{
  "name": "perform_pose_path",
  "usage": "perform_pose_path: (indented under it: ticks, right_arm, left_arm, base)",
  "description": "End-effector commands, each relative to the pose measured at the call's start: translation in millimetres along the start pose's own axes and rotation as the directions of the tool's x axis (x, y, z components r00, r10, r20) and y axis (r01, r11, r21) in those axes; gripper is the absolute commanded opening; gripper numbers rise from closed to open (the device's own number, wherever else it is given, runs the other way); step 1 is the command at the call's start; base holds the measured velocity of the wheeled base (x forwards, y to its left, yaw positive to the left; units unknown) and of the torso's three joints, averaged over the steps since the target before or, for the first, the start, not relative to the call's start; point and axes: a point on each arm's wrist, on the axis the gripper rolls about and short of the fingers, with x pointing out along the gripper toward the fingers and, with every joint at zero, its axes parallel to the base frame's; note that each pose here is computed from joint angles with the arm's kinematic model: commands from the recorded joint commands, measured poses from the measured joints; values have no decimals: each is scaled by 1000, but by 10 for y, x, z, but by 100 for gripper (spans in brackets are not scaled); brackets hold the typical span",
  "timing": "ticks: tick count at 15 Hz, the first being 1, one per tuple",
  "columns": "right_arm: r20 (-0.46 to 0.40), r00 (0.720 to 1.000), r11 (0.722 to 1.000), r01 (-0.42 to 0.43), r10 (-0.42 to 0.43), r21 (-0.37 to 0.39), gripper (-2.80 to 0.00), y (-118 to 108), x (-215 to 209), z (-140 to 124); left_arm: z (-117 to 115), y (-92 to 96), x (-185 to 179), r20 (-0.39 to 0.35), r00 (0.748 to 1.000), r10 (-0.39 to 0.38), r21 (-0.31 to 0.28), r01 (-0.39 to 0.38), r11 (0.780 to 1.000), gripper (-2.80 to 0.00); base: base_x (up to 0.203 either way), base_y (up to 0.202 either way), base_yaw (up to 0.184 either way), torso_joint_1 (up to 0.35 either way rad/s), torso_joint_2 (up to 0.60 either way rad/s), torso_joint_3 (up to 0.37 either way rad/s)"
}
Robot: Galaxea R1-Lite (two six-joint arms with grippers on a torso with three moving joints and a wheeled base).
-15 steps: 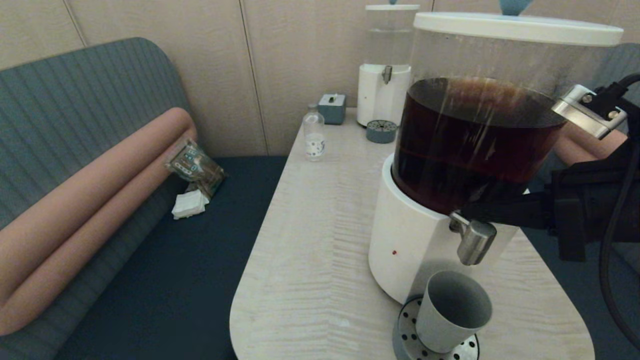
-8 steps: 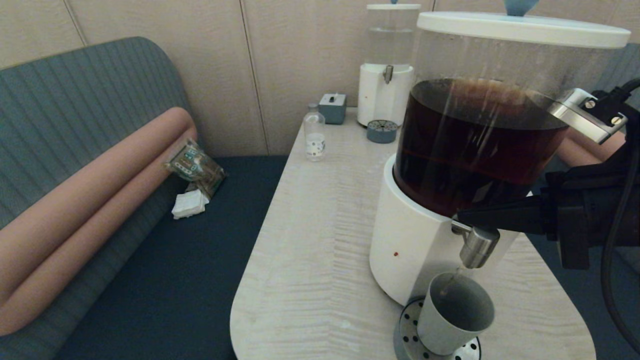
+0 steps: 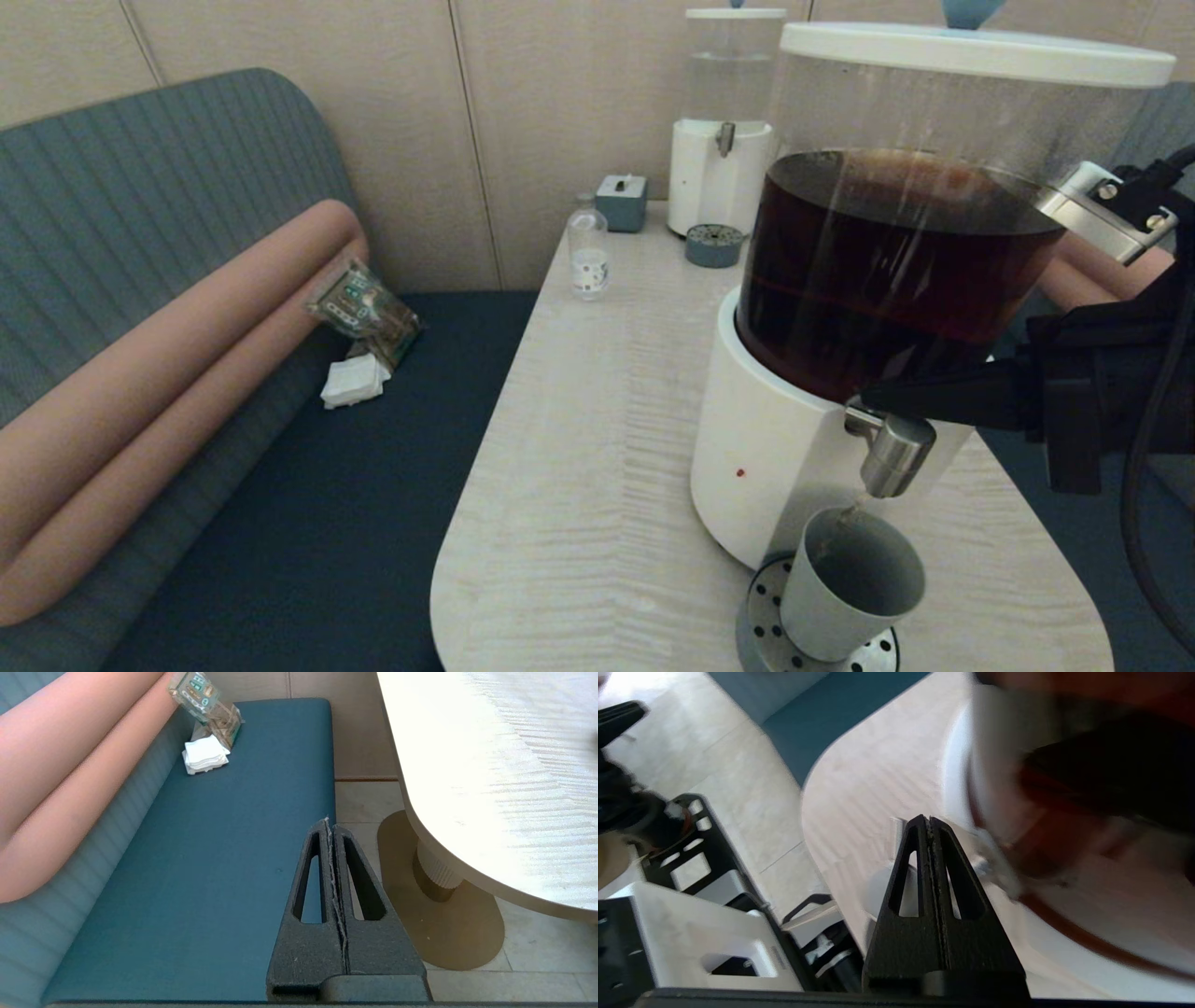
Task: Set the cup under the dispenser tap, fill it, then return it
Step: Turn on the faucet, then turn off the faucet
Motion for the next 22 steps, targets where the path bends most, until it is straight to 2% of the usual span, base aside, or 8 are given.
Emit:
perform_pose_path:
  ticks: [1,8,11,14,18,19,20,22]
  right_arm:
    - [30,999,1000,25,-24,-4,-280,-18,-78,24]
    - [94,988,993,120,-120,2,-280,15,-439,-48]
    - [146,960,971,240,-240,12,-280,114,-760,-158]
    - [195,898,918,395,-394,36,-280,274,-1070,-312]
    - [240,774,808,583,-585,90,-280,534,-1414,-551]
    - [240,734,768,632,-636,104,-280,579,-1462,-634]
    - [234,699,733,670,-676,115,-280,606,-1486,-716]
    - [244,647,685,717,-722,127,-280,678,-1546,-858]
  left_arm:
    - [0,0,0,0,1000,0,0,0,1000,-280]
    - [0,0,0,0,1000,0,0,0,1000,-280]
    - [0,0,0,0,1000,0,0,0,1000,-280]
    - [0,0,0,0,1000,0,0,0,1000,-280]
    - [0,0,0,0,1000,0,0,0,1000,-280]
    - [0,0,0,0,1000,0,0,0,1000,-280]
    - [-1,0,1,-3,1000,0,0,0,1000,-280]
    - [0,0,0,0,1000,0,0,0,1000,-280]
  base:
    - [0,0,0,0,0,0]
    - [0,0,0,0,0,0]
    - [0,0,0,0,0,0]
    - [0,0,0,0,0,0]
    - [0,0,0,0,0,0]
    - [0,0,0,0,0,0]
    - [0,0,0,0,0,0]
    - [0,0,0,0,0,0]
